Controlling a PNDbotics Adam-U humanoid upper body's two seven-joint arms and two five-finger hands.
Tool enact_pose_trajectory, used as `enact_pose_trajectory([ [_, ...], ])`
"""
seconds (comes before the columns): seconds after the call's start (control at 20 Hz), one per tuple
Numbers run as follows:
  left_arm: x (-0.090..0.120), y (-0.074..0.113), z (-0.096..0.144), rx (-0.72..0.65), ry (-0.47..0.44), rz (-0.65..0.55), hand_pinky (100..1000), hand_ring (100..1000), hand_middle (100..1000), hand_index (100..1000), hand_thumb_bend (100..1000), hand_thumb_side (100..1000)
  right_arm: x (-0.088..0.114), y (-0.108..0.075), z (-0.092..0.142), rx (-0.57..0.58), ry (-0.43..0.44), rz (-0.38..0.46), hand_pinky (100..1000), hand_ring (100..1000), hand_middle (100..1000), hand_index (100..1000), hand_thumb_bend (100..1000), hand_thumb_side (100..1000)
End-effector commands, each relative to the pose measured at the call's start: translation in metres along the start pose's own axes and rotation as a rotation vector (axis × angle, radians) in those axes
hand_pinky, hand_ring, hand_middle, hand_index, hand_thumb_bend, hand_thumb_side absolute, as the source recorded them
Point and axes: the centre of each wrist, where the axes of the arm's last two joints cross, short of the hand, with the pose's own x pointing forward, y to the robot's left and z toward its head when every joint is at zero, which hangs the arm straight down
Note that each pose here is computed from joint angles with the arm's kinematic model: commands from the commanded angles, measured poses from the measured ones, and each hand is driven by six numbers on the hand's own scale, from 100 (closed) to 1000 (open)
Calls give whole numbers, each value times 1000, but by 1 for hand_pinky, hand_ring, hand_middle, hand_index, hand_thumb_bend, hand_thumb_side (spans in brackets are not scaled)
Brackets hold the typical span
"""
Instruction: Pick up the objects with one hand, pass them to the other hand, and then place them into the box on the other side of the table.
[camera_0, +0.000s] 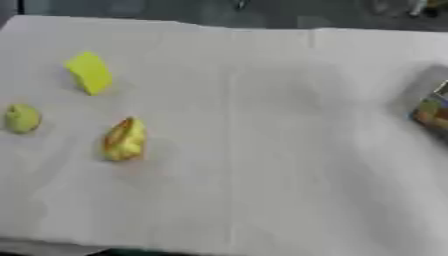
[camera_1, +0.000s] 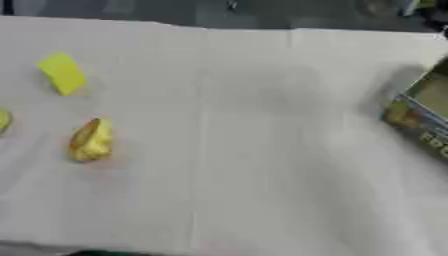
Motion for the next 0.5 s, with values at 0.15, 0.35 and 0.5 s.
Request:
enact_pose_trajectory([
  [0.15,8,7,-5,56,-27,-7,686,691,713,762,714,581,24,-5,-4,-14,-75,13,788,907,792,891,100,559],
  [0.35,8,7,-5,60,-29,0,686,689,711,761,715,581,27,-4,-4,-13,-83,14,788,907,792,891,100,561],
  [0.5,9,8,-6,63,-30,0,686,689,711,760,715,581,28,-5,-5,-13,-84,17,789,907,792,891,100,561],
])
